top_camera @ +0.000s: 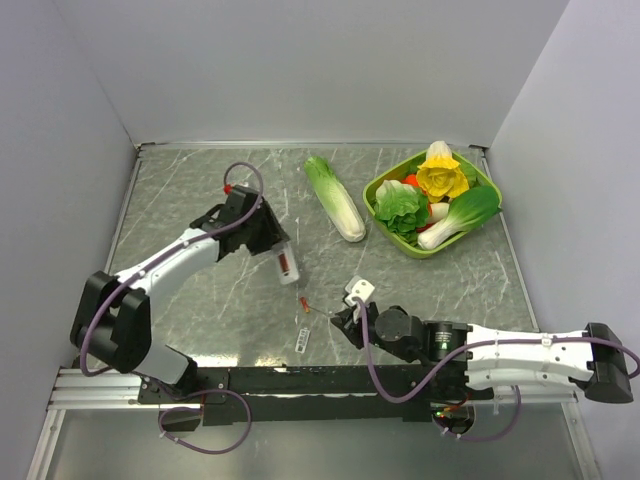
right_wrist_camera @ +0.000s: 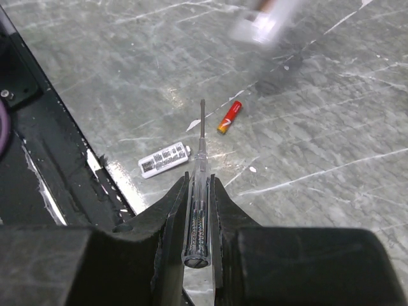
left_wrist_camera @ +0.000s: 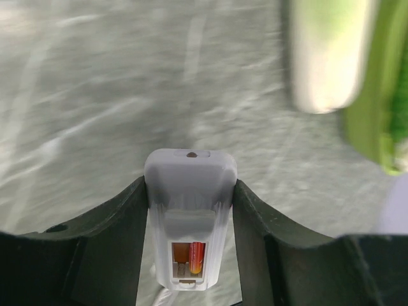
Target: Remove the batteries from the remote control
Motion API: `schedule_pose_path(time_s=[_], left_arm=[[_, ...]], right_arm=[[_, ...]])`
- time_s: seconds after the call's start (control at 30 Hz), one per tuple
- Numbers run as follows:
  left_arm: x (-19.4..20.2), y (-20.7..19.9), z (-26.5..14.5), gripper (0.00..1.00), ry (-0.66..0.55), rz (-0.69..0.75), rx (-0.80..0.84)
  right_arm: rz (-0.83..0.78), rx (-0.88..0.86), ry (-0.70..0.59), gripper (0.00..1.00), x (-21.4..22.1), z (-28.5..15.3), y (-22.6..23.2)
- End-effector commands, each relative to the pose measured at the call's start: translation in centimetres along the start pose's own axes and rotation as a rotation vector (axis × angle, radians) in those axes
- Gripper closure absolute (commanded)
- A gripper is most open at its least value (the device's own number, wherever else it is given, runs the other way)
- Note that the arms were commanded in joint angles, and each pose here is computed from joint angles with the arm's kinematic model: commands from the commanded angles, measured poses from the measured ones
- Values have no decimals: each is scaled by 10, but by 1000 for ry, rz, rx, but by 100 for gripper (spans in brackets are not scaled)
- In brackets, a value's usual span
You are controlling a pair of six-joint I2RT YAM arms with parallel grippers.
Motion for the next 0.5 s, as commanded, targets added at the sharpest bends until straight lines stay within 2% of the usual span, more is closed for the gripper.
schedule_pose_path(time_s=[0.0, 0.07, 0.23, 0.47], left_arm=[[19, 46, -20, 99, 109, 64, -213], [32, 60, -17, 99, 149, 61, -247], [50, 81, -4, 99, 221, 52, -316], [61, 93, 9, 99, 251, -4, -359]], right_arm=[[44, -5, -38, 100, -1, -1, 1], [46, -17, -67, 100, -12, 1, 5], [-27, -4, -33, 100, -26, 14, 12], [-85, 7, -6, 100, -42, 31, 20]])
Point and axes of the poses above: each gripper's point midway between its finger pads, its own z axis out along the fingers, its own y axis along the line the jaws close on, x = y × z, the point moved 7 cm from there along -z, back along the fingers, and after that the axes turned 2 degrees about z, right-handed, at the moved point
